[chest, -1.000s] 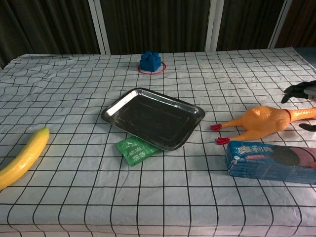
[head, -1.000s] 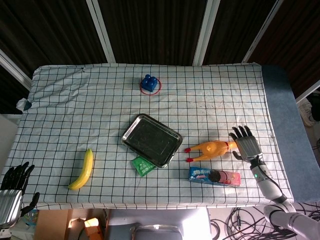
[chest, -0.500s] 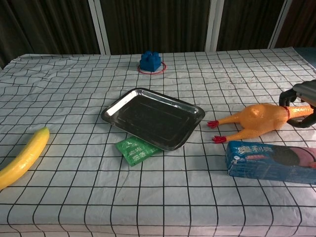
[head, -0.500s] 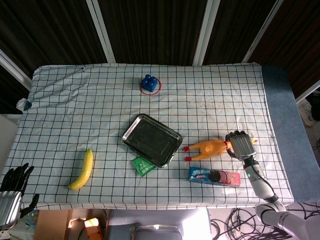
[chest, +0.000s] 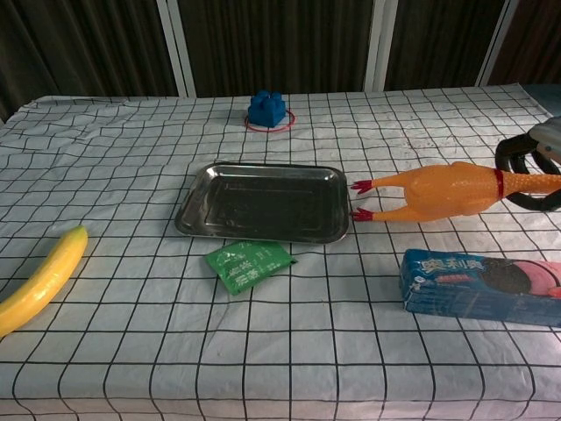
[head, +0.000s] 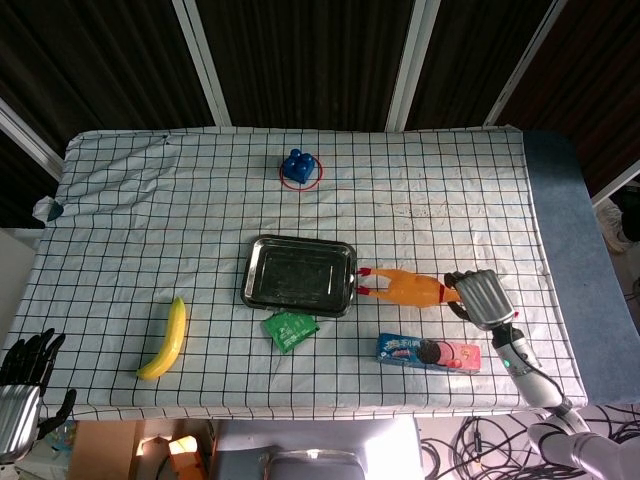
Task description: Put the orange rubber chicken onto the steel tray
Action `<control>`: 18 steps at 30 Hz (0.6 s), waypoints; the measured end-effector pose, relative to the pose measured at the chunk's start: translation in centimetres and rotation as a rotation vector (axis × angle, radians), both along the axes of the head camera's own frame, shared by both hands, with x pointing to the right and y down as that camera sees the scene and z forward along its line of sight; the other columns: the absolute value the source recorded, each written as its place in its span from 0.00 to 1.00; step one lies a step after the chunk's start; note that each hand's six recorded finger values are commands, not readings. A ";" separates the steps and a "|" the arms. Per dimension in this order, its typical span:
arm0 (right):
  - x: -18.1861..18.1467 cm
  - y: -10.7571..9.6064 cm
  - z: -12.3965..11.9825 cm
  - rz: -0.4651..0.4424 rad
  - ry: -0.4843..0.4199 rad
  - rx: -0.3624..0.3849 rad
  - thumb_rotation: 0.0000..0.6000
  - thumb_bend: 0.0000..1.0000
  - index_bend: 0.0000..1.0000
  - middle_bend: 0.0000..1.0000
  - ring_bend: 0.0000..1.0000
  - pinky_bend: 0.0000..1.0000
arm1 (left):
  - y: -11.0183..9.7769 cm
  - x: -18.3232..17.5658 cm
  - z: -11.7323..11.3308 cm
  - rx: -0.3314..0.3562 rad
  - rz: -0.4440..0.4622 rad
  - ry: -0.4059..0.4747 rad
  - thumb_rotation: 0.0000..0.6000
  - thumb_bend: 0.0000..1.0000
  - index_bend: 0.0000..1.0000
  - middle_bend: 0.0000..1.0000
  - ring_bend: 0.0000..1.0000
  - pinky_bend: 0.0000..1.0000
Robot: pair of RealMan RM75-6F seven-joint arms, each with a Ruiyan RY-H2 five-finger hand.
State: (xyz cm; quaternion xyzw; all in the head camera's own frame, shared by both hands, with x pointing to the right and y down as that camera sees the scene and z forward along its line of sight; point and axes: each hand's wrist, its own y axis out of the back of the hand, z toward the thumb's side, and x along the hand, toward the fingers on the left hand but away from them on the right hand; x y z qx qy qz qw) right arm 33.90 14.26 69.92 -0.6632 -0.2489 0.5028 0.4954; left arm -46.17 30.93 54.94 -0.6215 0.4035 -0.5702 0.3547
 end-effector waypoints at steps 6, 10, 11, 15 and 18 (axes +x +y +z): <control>-0.2 0.2 -2.8 -0.034 -0.057 0.027 1.00 0.53 0.99 0.75 0.76 0.80 | 0.0 0.5 -0.2 0.003 0.026 0.050 1.00 0.37 0.00 0.00 0.00 0.00; -1.1 0.2 -4.7 -0.048 -0.107 0.040 1.00 0.53 0.99 0.75 0.76 0.80 | -0.3 1.2 -0.1 0.001 0.061 0.116 1.00 0.35 0.00 0.00 0.00 0.00; -1.4 0.1 -5.2 -0.052 -0.118 0.044 1.00 0.53 0.99 0.75 0.76 0.80 | -0.4 1.4 0.0 -0.001 0.069 0.132 1.00 0.34 0.00 0.00 0.00 0.00; -3.1 0.0 -7.1 -0.069 -0.166 0.059 1.00 0.53 0.99 0.75 0.76 0.80 | -1.1 2.2 0.1 -0.007 0.108 0.202 1.00 0.33 0.00 0.00 0.00 0.00; -4.4 -0.4 -8.6 -0.085 -0.196 0.075 1.00 0.53 0.99 0.75 0.76 0.80 | -1.5 2.6 0.1 -0.009 0.130 0.231 1.00 0.33 0.00 0.00 0.00 0.00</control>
